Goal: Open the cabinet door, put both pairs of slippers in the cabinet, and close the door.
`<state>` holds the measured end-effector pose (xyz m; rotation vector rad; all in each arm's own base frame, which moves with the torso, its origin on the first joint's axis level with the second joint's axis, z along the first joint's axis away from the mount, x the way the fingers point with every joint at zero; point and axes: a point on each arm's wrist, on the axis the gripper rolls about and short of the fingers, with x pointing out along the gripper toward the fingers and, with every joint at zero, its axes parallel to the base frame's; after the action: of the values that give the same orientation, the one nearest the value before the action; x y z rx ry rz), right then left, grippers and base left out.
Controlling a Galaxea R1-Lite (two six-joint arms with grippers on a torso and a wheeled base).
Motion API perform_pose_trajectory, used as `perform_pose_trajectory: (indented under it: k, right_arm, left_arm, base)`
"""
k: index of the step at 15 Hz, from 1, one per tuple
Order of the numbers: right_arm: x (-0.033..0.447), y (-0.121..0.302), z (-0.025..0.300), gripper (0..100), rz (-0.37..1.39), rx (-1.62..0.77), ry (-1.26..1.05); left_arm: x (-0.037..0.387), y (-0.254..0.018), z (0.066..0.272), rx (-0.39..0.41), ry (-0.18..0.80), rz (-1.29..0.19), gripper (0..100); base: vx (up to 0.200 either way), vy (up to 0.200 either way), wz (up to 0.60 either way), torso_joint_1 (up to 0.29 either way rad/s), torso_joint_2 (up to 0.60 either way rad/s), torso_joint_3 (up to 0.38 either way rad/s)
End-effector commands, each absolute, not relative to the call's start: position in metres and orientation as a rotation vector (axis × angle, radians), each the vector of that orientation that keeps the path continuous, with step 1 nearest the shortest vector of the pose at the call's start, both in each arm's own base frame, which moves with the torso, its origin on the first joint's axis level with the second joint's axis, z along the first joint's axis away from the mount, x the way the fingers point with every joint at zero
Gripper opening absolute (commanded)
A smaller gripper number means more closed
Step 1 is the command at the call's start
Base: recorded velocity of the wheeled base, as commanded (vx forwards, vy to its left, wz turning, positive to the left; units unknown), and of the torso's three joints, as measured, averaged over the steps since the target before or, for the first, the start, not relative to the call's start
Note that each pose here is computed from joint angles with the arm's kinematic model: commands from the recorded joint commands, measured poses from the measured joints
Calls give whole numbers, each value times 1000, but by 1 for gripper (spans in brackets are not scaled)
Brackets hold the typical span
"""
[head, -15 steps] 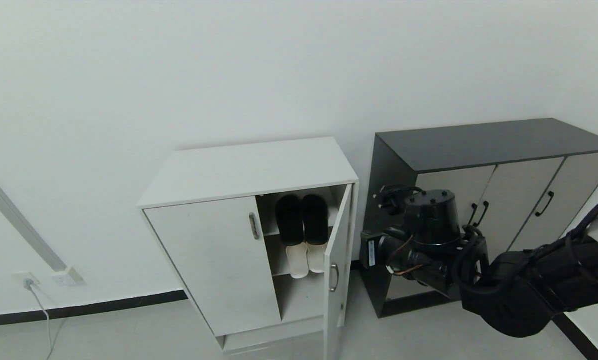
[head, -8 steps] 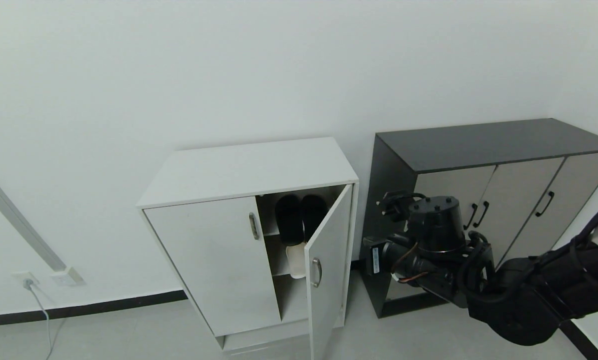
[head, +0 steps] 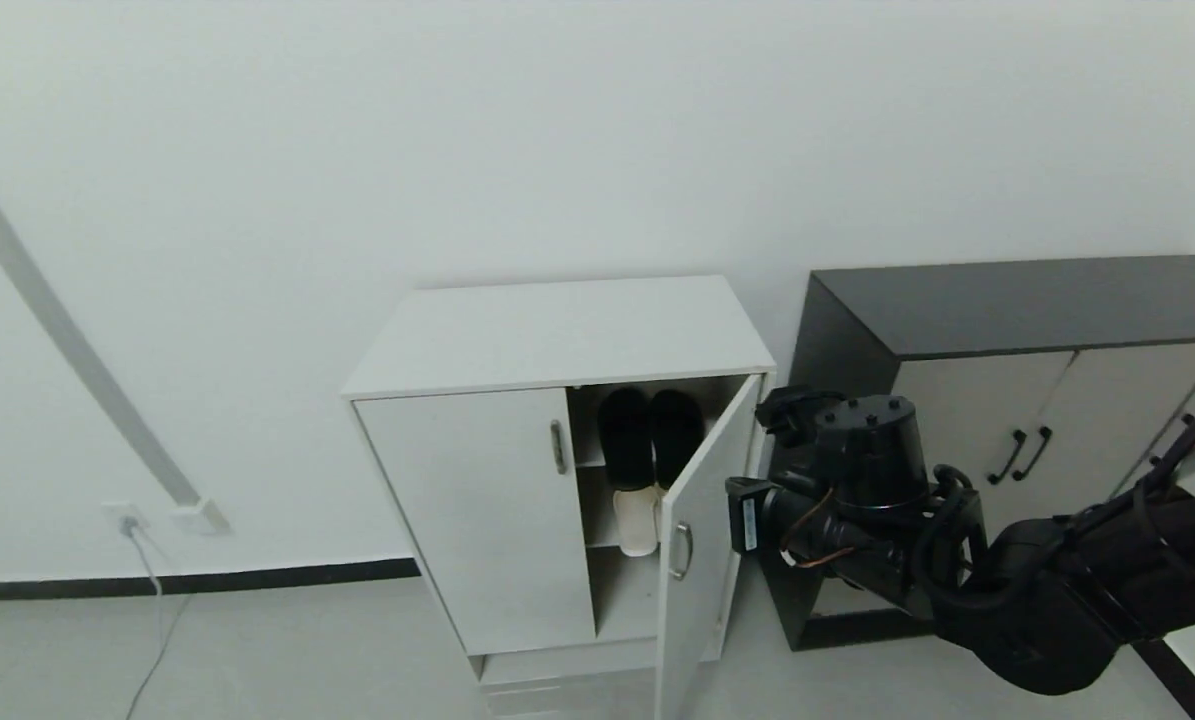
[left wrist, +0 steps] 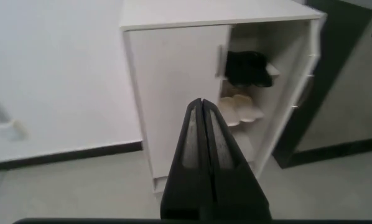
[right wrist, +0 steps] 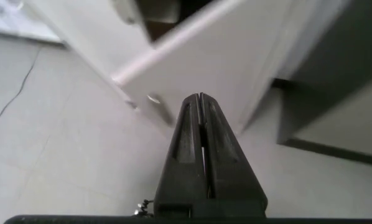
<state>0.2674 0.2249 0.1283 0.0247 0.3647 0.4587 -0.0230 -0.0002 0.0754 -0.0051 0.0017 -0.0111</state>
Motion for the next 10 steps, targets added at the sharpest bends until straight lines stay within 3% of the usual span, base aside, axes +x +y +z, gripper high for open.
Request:
perform_pose_trajectory:
  k: [1,10]
  right_arm:
    - [267,223,130,0,465,32,355]
    - [260,193,144,0,423,-28,278]
  left_arm:
    - [-23,0,75,-5,3,-11,0]
    - [-23,0,75,-5,3,-12,0]
  base:
    - [0,0,600,-2,2,-2]
    - [0,0,0,0,0,0]
